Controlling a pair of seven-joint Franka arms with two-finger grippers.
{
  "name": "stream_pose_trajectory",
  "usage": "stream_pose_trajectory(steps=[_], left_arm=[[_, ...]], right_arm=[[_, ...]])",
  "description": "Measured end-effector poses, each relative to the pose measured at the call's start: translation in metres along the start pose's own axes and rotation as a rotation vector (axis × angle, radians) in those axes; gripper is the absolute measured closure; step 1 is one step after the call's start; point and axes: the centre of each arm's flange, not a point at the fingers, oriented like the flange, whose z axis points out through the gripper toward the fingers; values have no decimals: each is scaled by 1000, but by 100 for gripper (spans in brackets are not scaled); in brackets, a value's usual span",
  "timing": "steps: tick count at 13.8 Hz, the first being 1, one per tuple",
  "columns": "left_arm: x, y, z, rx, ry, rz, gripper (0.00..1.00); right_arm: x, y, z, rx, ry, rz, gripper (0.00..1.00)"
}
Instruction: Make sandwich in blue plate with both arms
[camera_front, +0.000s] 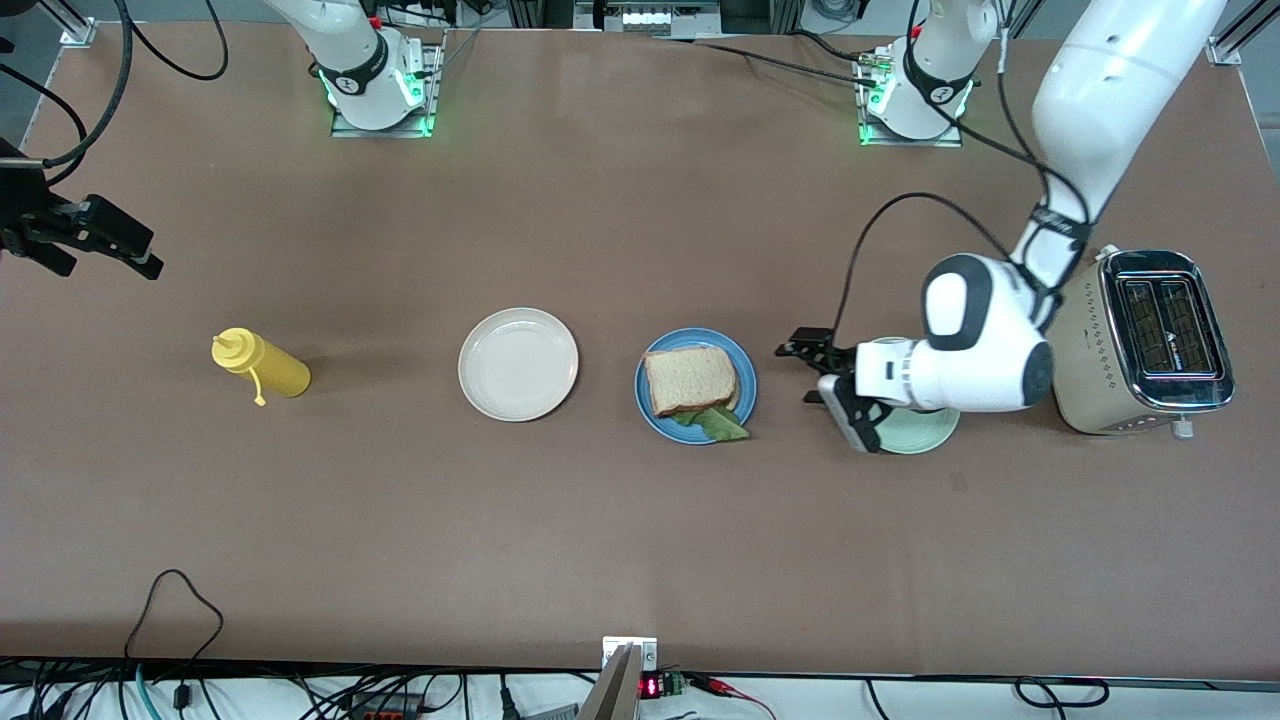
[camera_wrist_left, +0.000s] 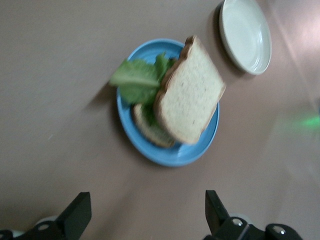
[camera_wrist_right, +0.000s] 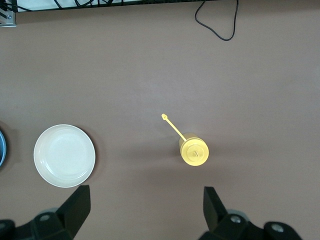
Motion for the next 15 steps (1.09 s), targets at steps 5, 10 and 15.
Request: stream_pose_trajectory(steps=[5,10,15], left_arm=[[-31,16,-83,263,-250,-135,0],[-22,98,-168,555,-370,-407,0],[-23,170,-285,627,-214,-513,0]], right_arm=[[0,0,0,0,0,0,0],[0,0,0,0,0,-1,0],[0,-7,0,4,0,-13,0]])
